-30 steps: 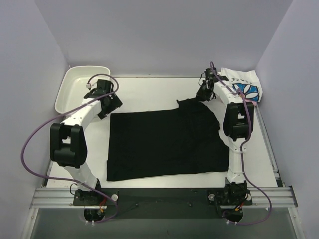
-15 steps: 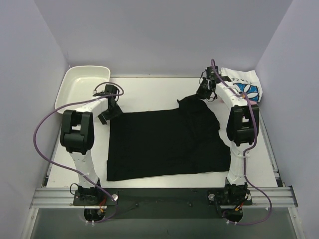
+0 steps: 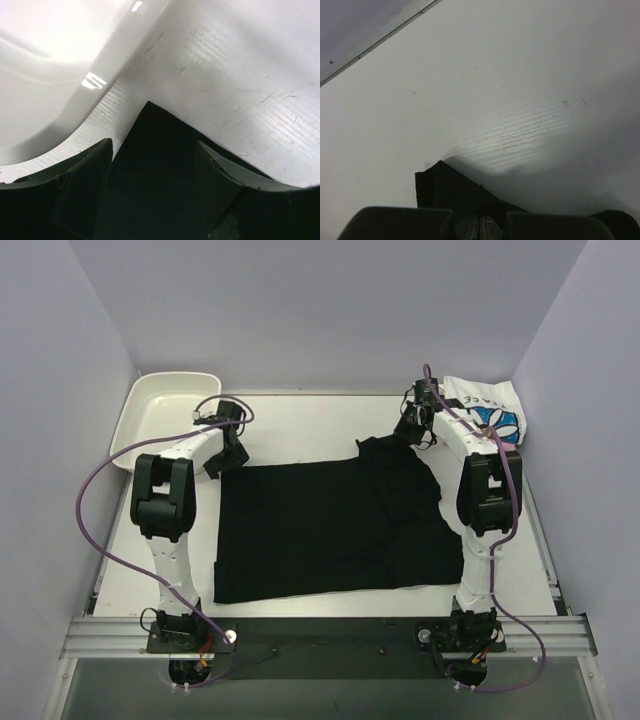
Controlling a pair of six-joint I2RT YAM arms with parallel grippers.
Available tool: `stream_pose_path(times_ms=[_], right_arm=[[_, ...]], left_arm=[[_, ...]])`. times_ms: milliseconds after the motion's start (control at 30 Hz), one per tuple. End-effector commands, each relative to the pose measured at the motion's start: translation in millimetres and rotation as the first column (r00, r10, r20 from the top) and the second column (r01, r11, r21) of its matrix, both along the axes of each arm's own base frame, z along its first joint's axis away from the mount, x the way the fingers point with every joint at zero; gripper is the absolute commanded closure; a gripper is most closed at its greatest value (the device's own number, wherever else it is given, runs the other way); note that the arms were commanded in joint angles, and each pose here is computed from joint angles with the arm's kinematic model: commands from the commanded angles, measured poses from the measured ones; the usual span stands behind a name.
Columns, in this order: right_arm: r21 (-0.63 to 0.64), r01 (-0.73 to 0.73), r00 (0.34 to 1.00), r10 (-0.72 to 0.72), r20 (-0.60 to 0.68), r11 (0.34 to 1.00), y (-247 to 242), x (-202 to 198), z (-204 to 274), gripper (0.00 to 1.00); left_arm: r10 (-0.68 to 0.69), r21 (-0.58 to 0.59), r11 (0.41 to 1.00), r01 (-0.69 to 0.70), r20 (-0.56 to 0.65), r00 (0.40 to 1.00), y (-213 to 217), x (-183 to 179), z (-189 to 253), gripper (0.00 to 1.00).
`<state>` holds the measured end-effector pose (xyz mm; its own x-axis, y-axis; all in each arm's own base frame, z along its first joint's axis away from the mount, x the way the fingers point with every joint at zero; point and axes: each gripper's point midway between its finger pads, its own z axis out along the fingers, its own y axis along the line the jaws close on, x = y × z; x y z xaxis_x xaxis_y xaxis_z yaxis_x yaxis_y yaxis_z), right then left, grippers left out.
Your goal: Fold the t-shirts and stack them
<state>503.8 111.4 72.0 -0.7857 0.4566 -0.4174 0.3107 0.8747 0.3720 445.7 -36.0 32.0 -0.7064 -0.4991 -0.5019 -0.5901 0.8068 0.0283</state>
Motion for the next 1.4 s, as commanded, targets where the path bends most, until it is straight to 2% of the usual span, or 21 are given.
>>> stream_pose_path(times_ms=[0,300,500,567,633,667,767,800,867,900,1100,1367], right_arm=[[0.022,-0.016,0.996,0.014,0.085,1.0,3,4,38,1.0],[0.025,-0.027,0.997,0.025,0.075,0.999,4,2,32,1.0],[0.026,-0.028,0.997,0.027,0.067,0.999,5,1,29,1.0],[0.024,-0.031,0.997,0.029,0.065,0.999,4,-1,28,1.0],[0.026,-0.027,0.998,0.025,0.066,0.999,4,-1,29,1.0],[0.025,-0.028,0.997,0.026,0.066,0.999,3,-1,30,1.0],[0.023,-0.024,0.998,0.023,0.063,0.999,3,-4,28,1.0],[0.024,-0.023,0.998,0.021,0.062,0.999,3,-5,28,1.0],[0.02,-0.024,0.998,0.023,0.06,0.999,3,-6,27,1.0],[0.019,-0.02,0.998,0.019,0.06,1.0,1,-6,27,1.0],[-0.006,0.0,0.996,0.0,0.084,1.0,-10,-10,39,1.0],[-0.058,0.02,0.99,-0.012,0.137,0.998,-25,-35,71,1.0]], left_arm=[[0.013,0.009,1.0,-0.013,0.018,1.0,-4,10,4,0.26],[0.04,0.042,0.998,-0.039,-0.015,0.999,1,7,-13,0.32],[0.046,0.05,0.998,-0.045,-0.017,0.999,2,11,-15,0.43],[0.051,0.051,0.997,-0.05,-0.025,0.998,3,10,-17,0.52],[0.052,0.051,0.997,-0.051,-0.027,0.998,2,10,-18,0.56],[0.053,0.05,0.997,-0.052,-0.031,0.998,2,8,-20,0.63],[0.058,0.053,0.997,-0.056,-0.036,0.998,4,5,-23,0.77],[0.059,0.056,0.997,-0.057,-0.043,0.997,5,2,-25,0.86],[0.057,0.059,0.997,-0.054,-0.044,0.997,5,1,-27,0.98],[0.058,0.063,0.997,-0.054,-0.051,0.997,6,-2,-29,1.0],[0.057,0.055,0.997,-0.055,-0.039,0.998,4,-6,-25,1.0],[0.054,0.026,0.998,-0.055,0.038,0.998,2,-16,13,1.0]])
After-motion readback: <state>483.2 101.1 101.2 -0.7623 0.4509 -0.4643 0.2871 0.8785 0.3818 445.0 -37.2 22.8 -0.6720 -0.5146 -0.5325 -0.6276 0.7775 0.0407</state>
